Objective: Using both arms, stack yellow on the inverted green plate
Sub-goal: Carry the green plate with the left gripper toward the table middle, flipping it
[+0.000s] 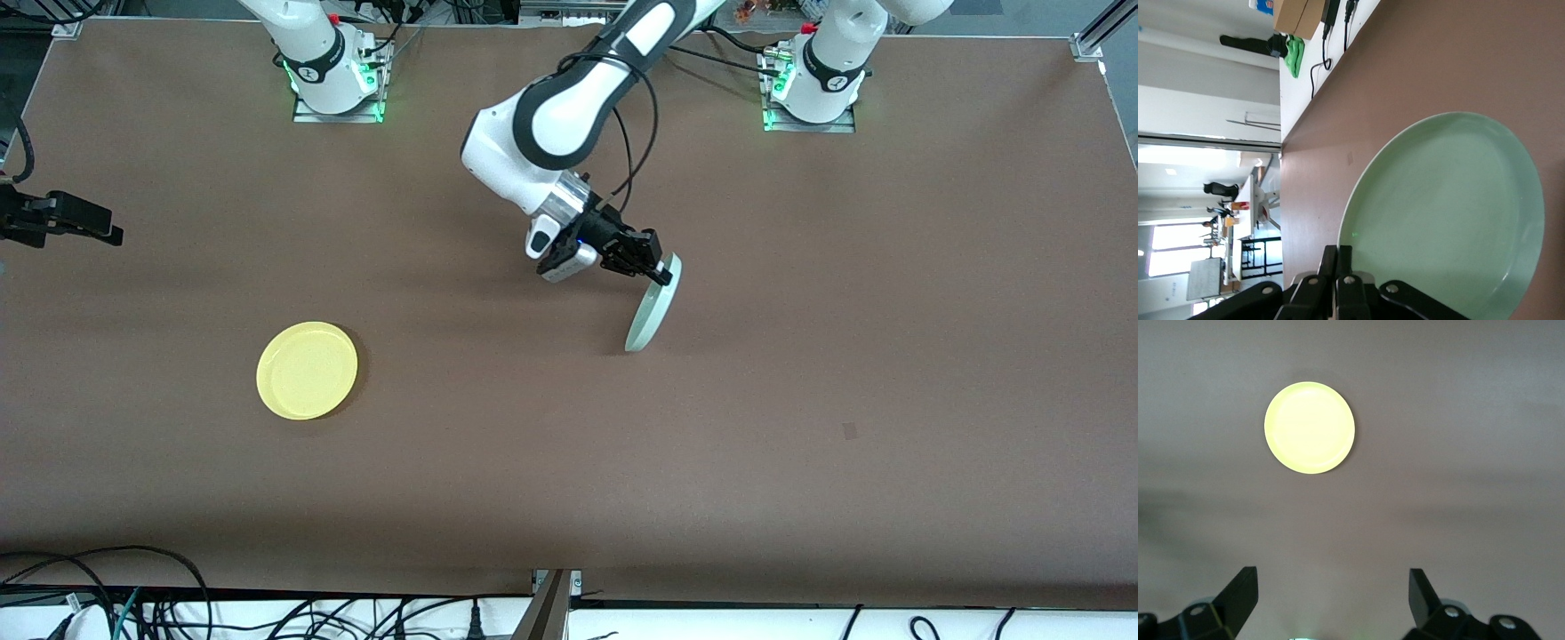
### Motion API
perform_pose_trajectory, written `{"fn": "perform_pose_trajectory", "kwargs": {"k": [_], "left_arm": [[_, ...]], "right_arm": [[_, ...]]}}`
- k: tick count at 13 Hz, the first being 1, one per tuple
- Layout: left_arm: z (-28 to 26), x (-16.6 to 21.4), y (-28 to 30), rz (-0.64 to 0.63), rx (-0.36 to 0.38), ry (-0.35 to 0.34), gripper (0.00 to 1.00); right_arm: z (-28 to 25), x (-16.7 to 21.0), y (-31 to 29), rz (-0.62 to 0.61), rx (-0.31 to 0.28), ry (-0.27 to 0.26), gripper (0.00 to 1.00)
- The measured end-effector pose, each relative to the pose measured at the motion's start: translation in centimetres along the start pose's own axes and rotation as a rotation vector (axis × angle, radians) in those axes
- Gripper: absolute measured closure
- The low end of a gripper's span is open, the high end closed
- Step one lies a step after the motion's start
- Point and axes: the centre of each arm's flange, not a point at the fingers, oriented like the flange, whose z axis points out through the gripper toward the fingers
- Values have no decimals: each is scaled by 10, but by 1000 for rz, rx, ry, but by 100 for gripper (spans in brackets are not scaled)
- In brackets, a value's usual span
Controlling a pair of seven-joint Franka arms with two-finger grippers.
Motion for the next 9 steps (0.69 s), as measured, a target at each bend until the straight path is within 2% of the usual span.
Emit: {"fn": "perform_pose_trajectory", "kwargs": {"k": [3, 5, 7, 9], "left_arm": [[-12, -2, 28, -25, 95, 73, 97], [-26, -2, 44, -84, 139, 141, 97], [-38, 3, 55, -106, 169, 233, 97], [-48, 6, 70, -92, 148, 319, 97]], "right_arm": [[10, 10, -1, -4, -2, 8, 0], [21, 20, -4, -10, -3, 11, 0], [29, 27, -12, -20, -5, 8, 0], [30, 30, -13, -22, -6, 17, 0]]}}
